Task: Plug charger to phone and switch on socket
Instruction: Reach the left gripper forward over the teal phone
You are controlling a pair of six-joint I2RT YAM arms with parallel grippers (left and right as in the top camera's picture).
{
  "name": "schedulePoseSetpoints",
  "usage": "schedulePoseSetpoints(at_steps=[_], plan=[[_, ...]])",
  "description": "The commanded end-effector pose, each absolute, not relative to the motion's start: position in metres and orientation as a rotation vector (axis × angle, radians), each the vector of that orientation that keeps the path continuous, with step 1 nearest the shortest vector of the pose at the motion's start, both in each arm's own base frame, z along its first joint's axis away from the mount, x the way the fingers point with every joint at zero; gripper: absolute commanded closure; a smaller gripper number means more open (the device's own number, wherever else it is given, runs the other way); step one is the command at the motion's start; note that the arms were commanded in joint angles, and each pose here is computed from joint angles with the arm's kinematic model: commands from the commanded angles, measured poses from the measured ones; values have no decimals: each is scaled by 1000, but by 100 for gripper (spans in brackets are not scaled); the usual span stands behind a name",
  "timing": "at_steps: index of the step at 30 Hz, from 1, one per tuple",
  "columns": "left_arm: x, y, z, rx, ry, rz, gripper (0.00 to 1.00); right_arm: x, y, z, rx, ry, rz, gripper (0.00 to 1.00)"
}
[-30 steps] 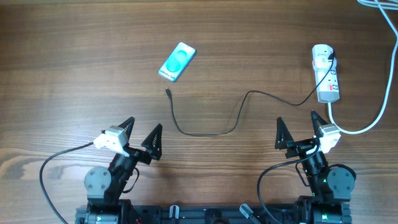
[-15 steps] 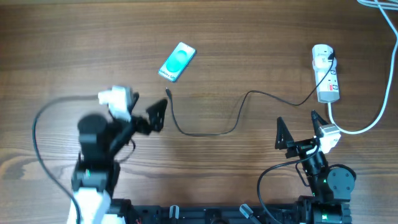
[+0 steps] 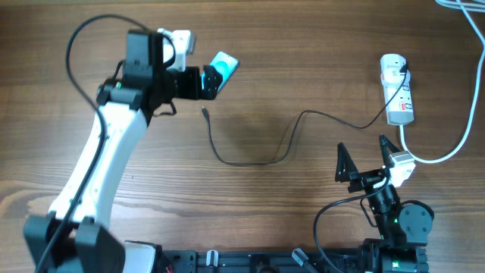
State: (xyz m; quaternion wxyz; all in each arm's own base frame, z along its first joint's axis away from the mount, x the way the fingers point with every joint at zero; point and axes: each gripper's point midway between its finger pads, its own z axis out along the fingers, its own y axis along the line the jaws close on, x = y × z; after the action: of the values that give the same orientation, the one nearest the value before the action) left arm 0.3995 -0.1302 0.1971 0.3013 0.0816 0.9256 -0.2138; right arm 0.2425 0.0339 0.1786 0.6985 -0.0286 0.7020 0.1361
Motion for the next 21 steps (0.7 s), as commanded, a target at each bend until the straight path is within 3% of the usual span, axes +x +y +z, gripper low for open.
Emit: schedulePoseSetpoints(at_steps=[1, 21], plan=[[417, -127, 195, 296, 2478, -439, 0, 242, 34, 181, -67, 1553, 305, 1], [422, -129, 199, 292, 2450, -447, 0, 242, 34, 181, -67, 1554, 305, 0]])
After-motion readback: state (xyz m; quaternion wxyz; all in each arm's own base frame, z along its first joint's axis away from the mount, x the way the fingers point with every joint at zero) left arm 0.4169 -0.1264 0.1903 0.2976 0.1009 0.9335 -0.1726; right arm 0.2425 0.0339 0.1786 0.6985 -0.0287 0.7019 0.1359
